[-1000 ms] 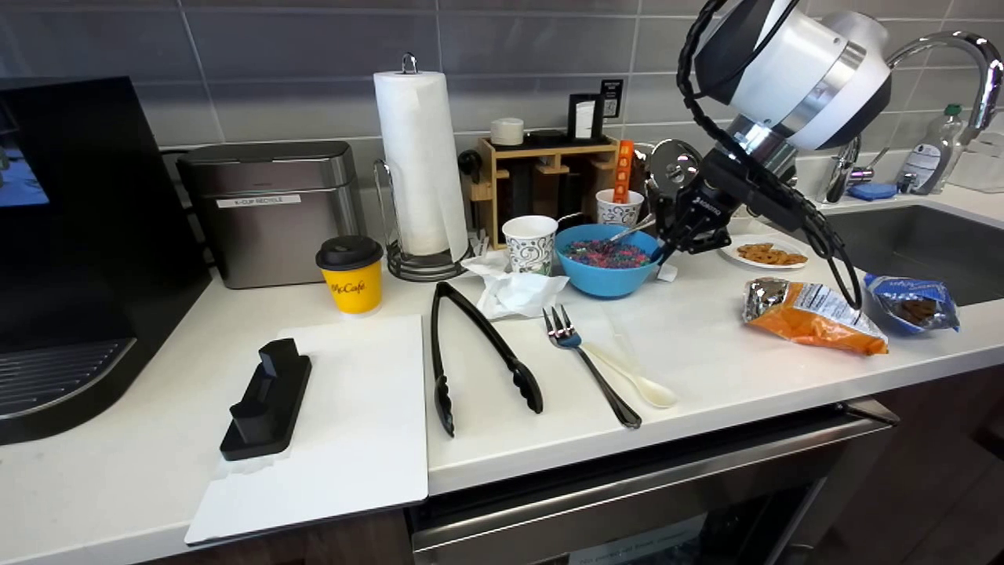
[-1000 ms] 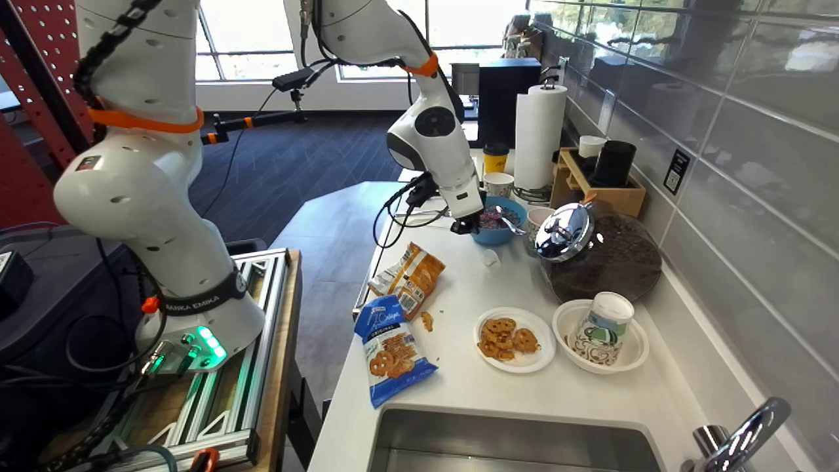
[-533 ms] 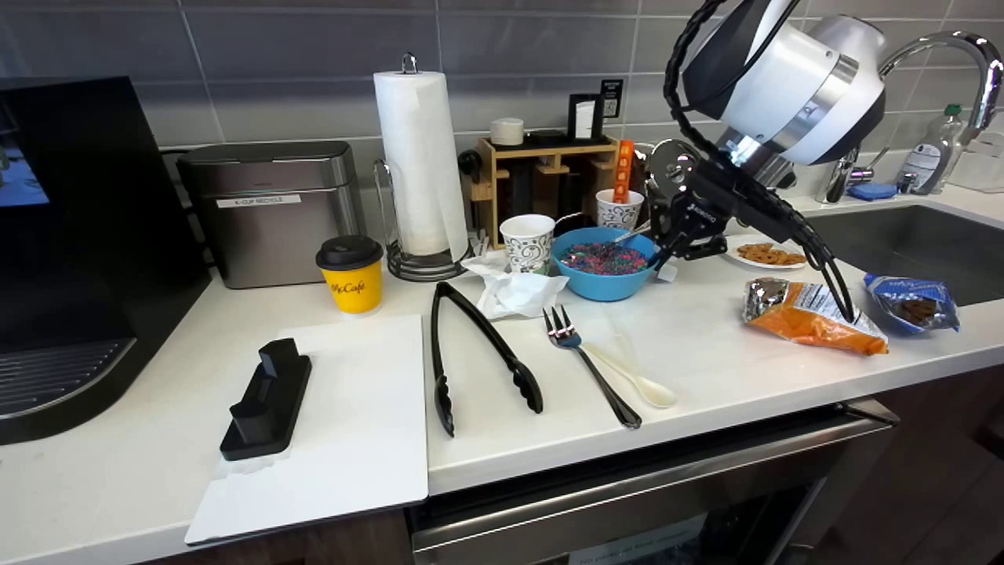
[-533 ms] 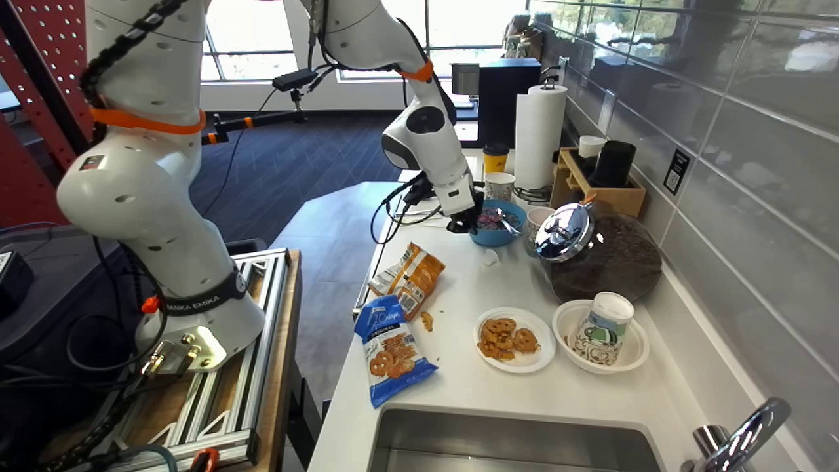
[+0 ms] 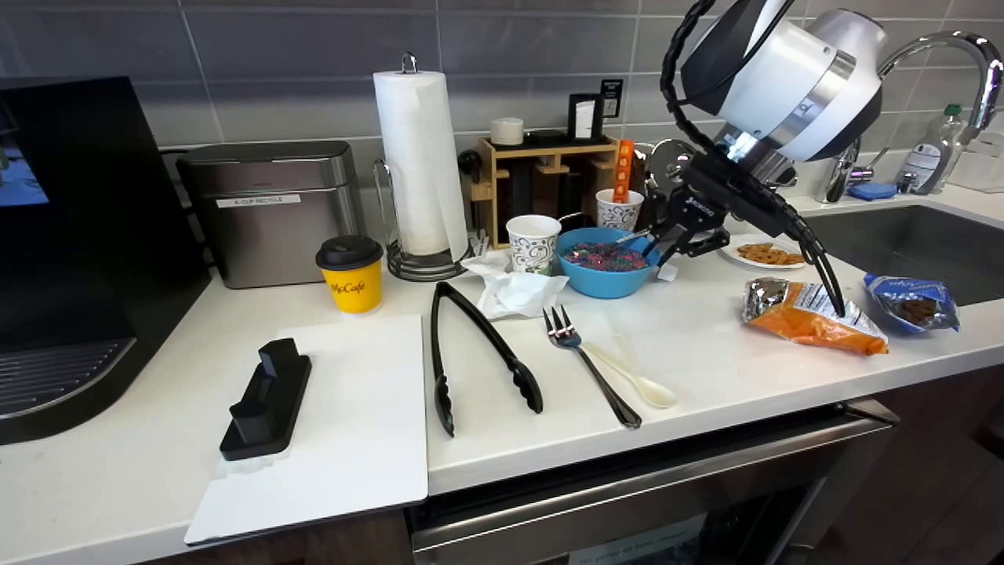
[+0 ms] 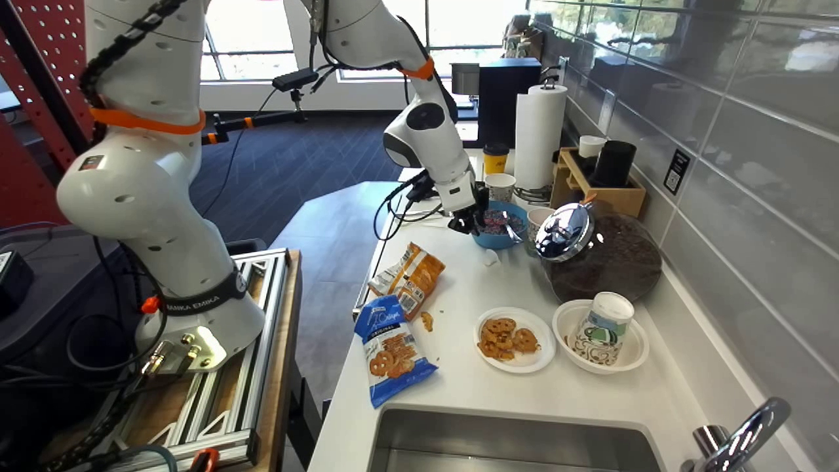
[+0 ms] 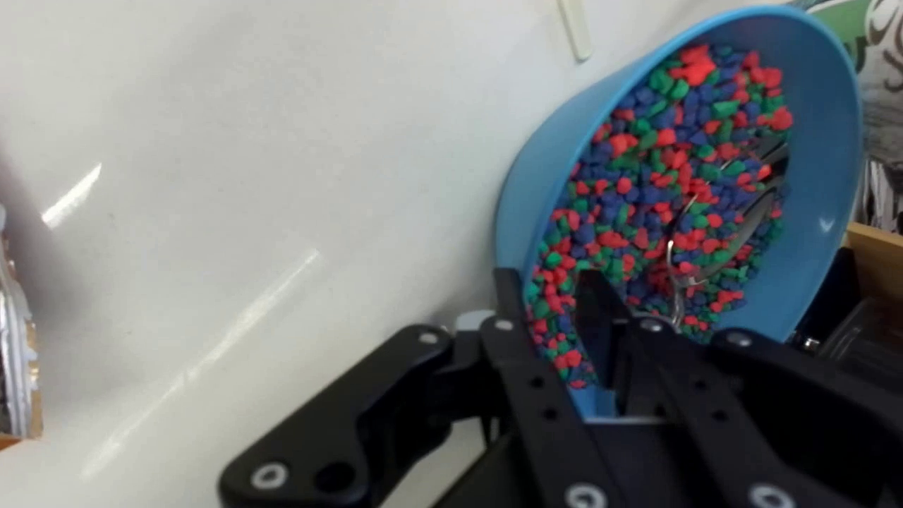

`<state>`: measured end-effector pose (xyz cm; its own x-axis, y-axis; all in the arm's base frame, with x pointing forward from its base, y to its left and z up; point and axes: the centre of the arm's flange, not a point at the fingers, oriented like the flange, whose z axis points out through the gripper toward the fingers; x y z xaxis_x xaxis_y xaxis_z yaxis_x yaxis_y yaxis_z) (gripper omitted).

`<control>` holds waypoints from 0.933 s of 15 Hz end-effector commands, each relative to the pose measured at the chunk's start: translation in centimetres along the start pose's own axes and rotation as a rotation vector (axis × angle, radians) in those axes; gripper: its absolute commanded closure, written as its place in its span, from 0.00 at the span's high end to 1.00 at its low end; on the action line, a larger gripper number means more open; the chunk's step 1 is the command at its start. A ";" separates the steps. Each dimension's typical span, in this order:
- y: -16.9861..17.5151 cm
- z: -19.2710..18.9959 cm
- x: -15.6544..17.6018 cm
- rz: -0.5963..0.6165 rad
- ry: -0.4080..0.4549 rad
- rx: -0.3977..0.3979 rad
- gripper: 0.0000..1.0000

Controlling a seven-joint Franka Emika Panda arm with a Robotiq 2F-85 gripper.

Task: Move the blue bowl backwards.

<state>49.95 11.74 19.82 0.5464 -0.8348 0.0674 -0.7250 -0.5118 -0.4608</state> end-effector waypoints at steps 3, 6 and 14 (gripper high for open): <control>-0.3 -3.3 -2.5 -0.210 -0.128 0.000 0.76; 1.3 -5.2 -4.9 -0.353 -0.182 -0.050 0.98; 0.4 -10.9 -11.2 -0.828 -0.142 -0.148 0.99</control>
<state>40.09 16.40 22.34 0.9479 -0.2745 0.1618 -0.2257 -0.9368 -0.2674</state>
